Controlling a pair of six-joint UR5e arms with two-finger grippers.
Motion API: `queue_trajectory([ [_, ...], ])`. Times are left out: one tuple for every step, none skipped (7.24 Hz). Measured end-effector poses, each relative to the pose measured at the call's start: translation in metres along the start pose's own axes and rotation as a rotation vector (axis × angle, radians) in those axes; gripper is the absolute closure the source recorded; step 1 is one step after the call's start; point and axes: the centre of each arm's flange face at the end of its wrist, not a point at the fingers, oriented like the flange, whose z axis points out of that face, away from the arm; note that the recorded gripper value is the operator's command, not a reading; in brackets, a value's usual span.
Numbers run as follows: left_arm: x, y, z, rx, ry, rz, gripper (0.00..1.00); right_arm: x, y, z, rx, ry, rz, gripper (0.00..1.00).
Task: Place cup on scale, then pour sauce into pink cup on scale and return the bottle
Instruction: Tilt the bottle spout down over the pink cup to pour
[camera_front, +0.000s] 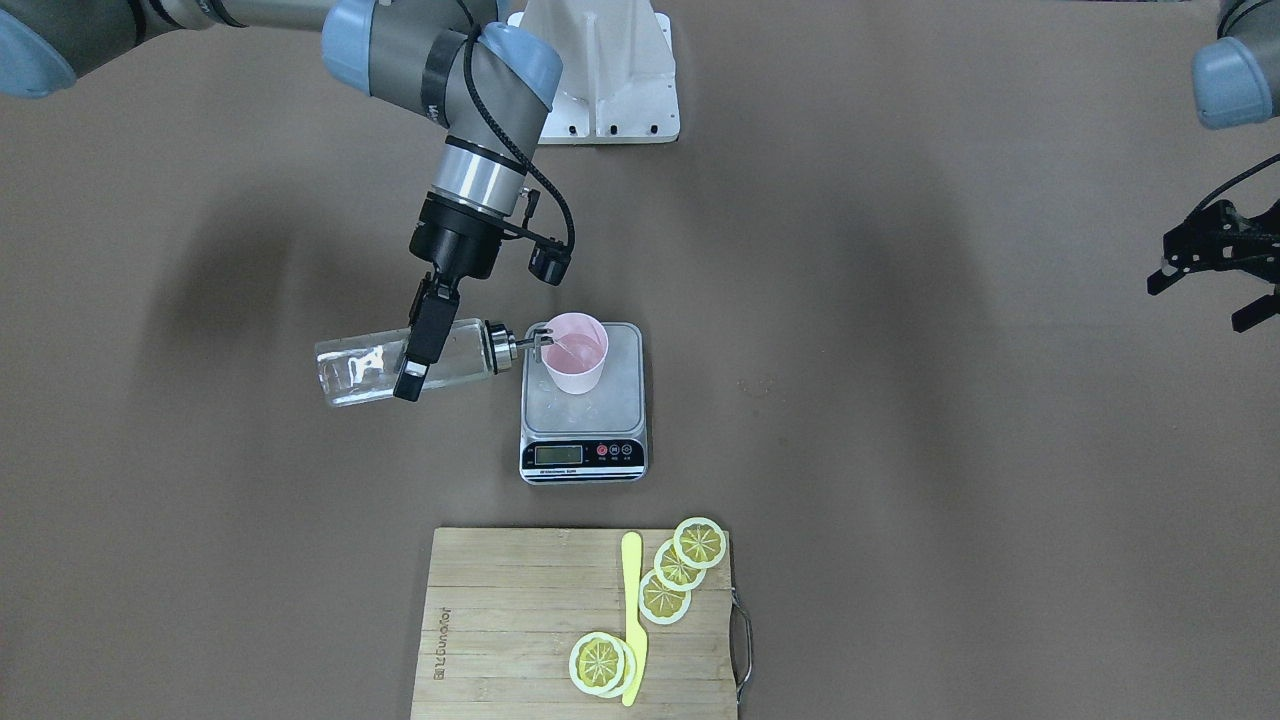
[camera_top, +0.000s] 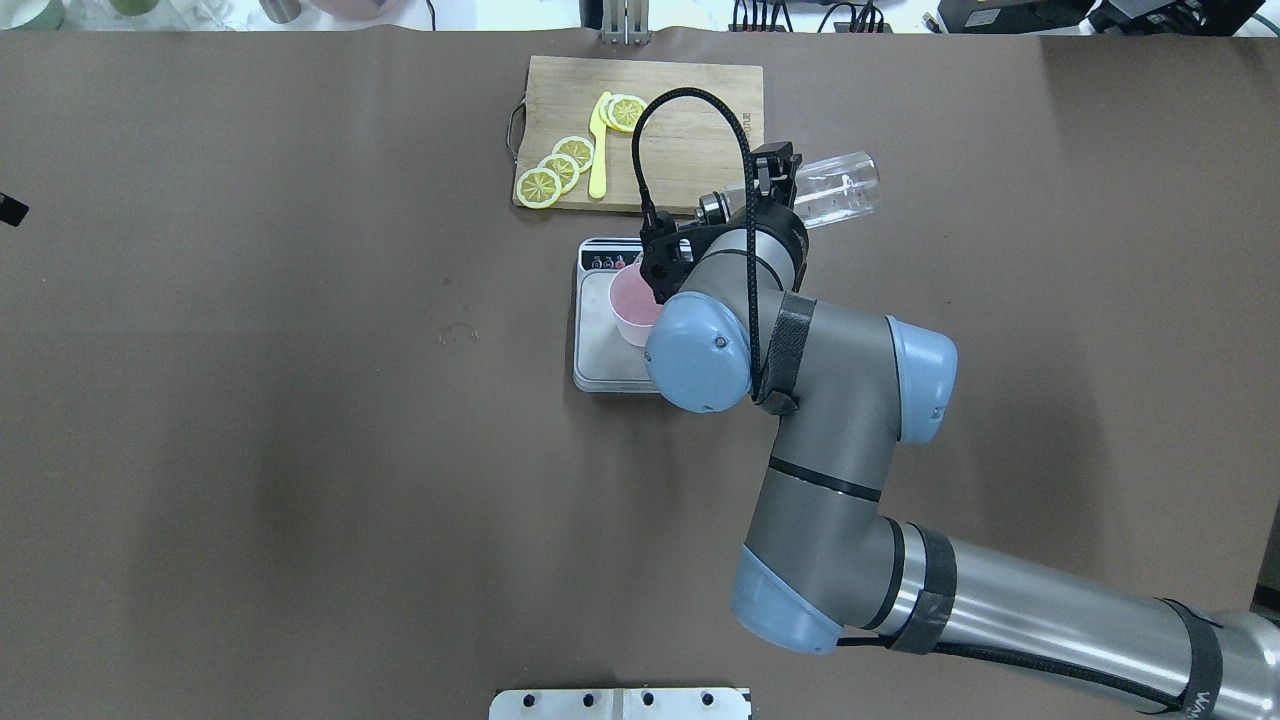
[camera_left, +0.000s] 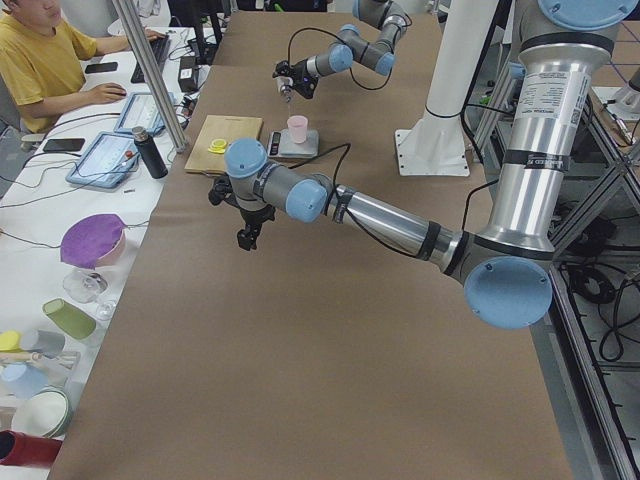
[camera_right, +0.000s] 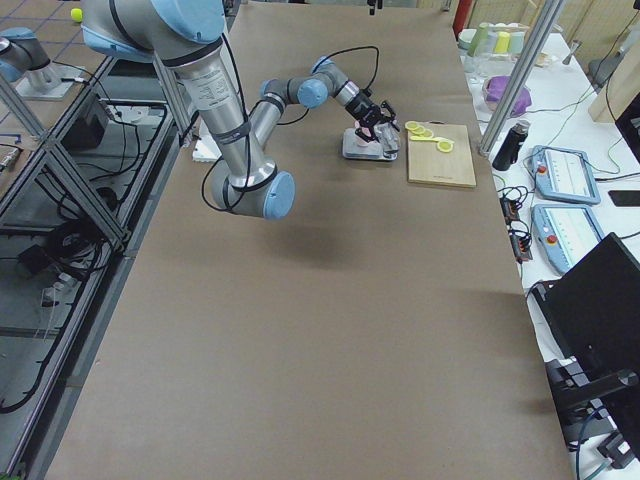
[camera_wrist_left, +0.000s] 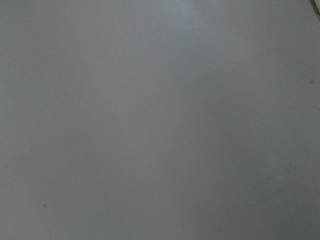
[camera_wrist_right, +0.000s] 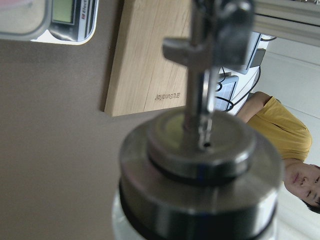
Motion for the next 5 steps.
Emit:
queue_trajectory([
  [0.000,0.000,0.000,0.000,0.000,0.000,0.03,0.005,0.000,-0.005,0.005,0.002,0.004,0.82],
  [0.000,0.000,0.000,0.000,0.000,0.000,0.03,0.013,0.004,-0.015,0.010,0.002,0.005,0.82],
  [0.000,0.000,0.000,-0.001,0.000,-0.001,0.03,0.023,0.015,-0.030,0.011,0.002,-0.005,0.82],
  [0.000,0.000,0.000,-0.001,0.000,-0.001,0.03,0.034,0.028,-0.045,0.012,0.002,-0.022,0.82],
  [0.000,0.000,0.000,-0.001,0.000,-0.001,0.03,0.039,0.037,-0.053,0.008,-0.001,-0.036,0.82],
])
